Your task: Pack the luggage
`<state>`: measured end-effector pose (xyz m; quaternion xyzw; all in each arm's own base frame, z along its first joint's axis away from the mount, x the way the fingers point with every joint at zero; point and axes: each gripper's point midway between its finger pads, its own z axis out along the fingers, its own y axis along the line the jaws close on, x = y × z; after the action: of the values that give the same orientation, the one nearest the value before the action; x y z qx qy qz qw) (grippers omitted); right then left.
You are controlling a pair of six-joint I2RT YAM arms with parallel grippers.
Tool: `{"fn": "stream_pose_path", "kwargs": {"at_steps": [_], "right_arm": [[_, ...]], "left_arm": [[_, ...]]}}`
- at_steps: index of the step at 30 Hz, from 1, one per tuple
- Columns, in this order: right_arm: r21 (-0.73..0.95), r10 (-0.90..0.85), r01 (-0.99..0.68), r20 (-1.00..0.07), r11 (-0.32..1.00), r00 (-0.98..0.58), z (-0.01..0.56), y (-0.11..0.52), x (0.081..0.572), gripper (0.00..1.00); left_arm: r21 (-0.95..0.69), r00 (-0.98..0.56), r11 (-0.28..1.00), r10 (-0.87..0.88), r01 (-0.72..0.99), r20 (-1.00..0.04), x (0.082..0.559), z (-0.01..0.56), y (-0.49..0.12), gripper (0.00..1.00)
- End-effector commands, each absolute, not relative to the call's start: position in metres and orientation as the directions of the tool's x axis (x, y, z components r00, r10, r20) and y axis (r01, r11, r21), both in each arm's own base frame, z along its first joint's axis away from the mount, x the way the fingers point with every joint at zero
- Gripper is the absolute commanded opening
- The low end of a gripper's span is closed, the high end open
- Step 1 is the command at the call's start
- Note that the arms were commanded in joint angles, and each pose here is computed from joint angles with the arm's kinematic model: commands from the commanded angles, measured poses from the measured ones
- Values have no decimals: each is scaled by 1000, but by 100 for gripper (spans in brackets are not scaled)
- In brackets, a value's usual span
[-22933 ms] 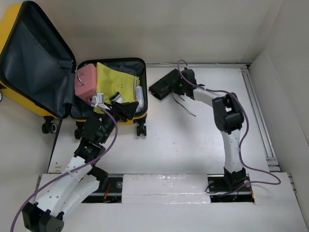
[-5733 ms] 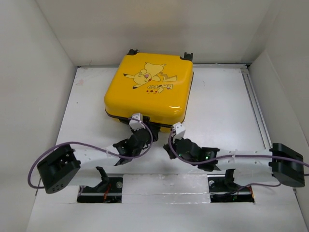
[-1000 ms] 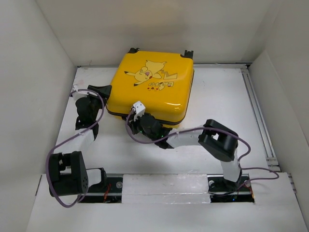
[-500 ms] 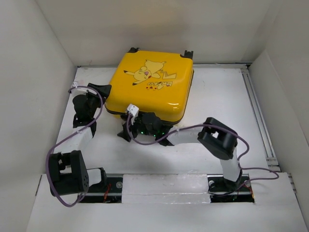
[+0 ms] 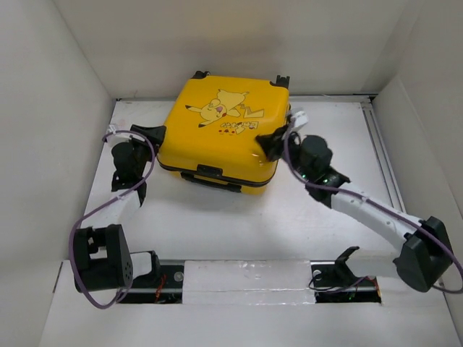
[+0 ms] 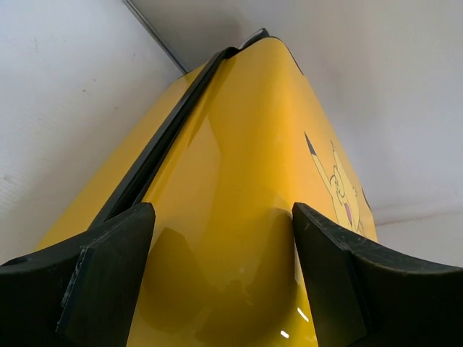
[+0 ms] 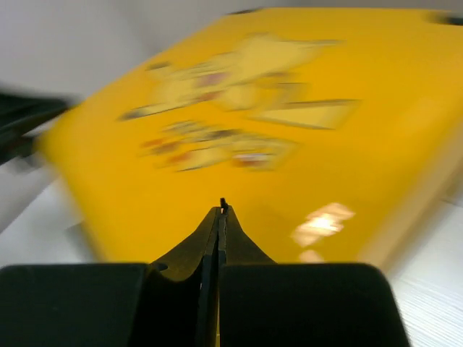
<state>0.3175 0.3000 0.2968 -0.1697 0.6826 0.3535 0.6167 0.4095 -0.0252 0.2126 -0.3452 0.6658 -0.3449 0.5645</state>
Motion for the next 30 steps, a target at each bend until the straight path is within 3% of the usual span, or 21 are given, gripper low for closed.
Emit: {"fn": "stream_pose_path", "kwargs": {"at_steps": [1,4,10,12,15,18,25,30], "right_arm": [[346,283,-296,-930,890,-234,252,195,384,0],[367,330,-141,-915,920,-231,237,138,421,0],[390,344,-96,-885,916,-314,207,124,461,0],[396,343,-117,-884,911,-319,209,130,468,0],[390,336,-106,-879,915,-338,200,135,479,0],[378,303,-134,-872,916,-383,183,148,487,0],[353,177,-316,-864,881,-471,159,224,491,0],[340,111,-452,-881,825,-460,168,262,490,0]], "left_arm": [[-870,-44,481,-877,-111,-479,402,217,-11,72],[-880,6,457,-887,-127,-461,403,224,2,72],[-892,78,407,-900,-194,-428,421,222,25,74],[-864,-37,454,-889,-218,-457,452,209,16,74],[-862,-236,451,-885,-229,-401,466,159,-14,69],[-874,-274,439,-884,-208,-378,469,145,-32,68],[-869,-376,451,-856,-204,-356,423,112,-75,66],[-854,-419,508,-804,-114,-422,372,129,-113,66]]}}
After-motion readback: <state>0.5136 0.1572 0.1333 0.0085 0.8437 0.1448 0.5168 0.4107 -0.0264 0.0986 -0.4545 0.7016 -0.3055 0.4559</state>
